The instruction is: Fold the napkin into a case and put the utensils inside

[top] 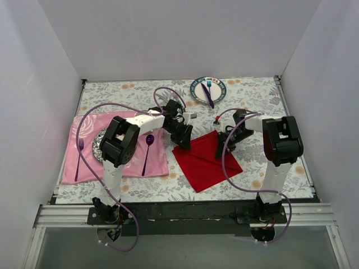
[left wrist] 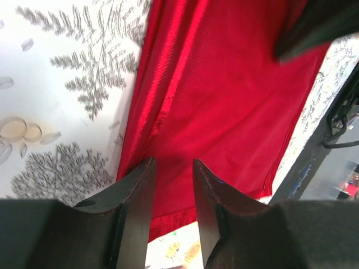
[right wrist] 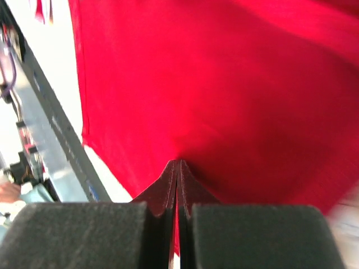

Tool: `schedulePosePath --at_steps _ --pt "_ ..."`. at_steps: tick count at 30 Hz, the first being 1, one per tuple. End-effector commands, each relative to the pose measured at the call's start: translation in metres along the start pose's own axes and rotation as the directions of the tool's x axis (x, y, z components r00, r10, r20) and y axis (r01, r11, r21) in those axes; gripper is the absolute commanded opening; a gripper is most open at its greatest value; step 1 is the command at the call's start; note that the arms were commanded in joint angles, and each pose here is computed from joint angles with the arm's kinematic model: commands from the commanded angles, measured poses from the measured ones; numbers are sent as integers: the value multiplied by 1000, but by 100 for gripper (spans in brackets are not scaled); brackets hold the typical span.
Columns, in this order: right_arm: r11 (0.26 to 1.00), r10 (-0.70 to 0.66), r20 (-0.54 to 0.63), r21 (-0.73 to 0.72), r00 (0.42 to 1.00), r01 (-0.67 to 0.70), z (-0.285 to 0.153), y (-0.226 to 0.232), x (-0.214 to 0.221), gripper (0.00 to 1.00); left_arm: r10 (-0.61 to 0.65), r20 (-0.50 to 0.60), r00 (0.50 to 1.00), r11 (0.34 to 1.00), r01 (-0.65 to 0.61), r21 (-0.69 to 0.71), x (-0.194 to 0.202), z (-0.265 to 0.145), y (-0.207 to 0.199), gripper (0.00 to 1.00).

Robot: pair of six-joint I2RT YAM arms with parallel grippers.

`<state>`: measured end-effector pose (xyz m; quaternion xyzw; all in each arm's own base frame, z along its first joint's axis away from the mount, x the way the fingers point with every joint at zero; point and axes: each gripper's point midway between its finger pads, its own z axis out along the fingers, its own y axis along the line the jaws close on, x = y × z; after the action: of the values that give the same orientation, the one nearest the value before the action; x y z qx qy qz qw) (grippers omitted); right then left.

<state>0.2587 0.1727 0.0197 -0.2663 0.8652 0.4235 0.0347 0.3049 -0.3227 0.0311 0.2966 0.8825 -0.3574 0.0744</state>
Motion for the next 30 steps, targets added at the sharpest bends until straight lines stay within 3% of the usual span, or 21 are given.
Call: schedulePosePath --at_steps 1,6,9,13,18,19,21,23,28,30 --pt "999 -53 -85 -3 995 53 12 17 30 1 76 -7 997 997 -76 -33 -10 0 7 36" --pt "995 -61 -80 -84 995 54 13 47 33 1 110 40 993 993 -112 45 -13 -19 -21 41" --pt "985 -88 -31 -151 996 82 0 70 17 4 133 126 983 988 -141 61 -24 -46 -44 46" --pt "975 -155 74 -151 985 165 -20 91 -15 9 145 187 972 989 -139 -44 -38 -72 -41 50" --pt "969 -222 144 -79 964 235 -32 97 -37 19 132 160 978 978 -102 -183 -35 -78 -9 50" --pt "949 -301 198 -37 933 314 -35 102 -48 20 123 157 980 977 -92 -192 -34 -79 -5 50" --pt "942 -330 217 16 919 334 -32 99 -40 25 102 146 984 976 -71 -203 -30 -79 3 50" --pt "889 -456 260 105 851 445 -34 108 -50 25 92 144 985 974 -59 -217 -30 -80 9 52" --pt "733 -680 117 145 724 665 -11 116 -28 24 53 109 993 974 -27 -224 -27 -73 24 53" --pt "711 -702 81 117 707 693 -6 120 -15 26 23 98 995 979 -2 -205 -22 -71 24 53"
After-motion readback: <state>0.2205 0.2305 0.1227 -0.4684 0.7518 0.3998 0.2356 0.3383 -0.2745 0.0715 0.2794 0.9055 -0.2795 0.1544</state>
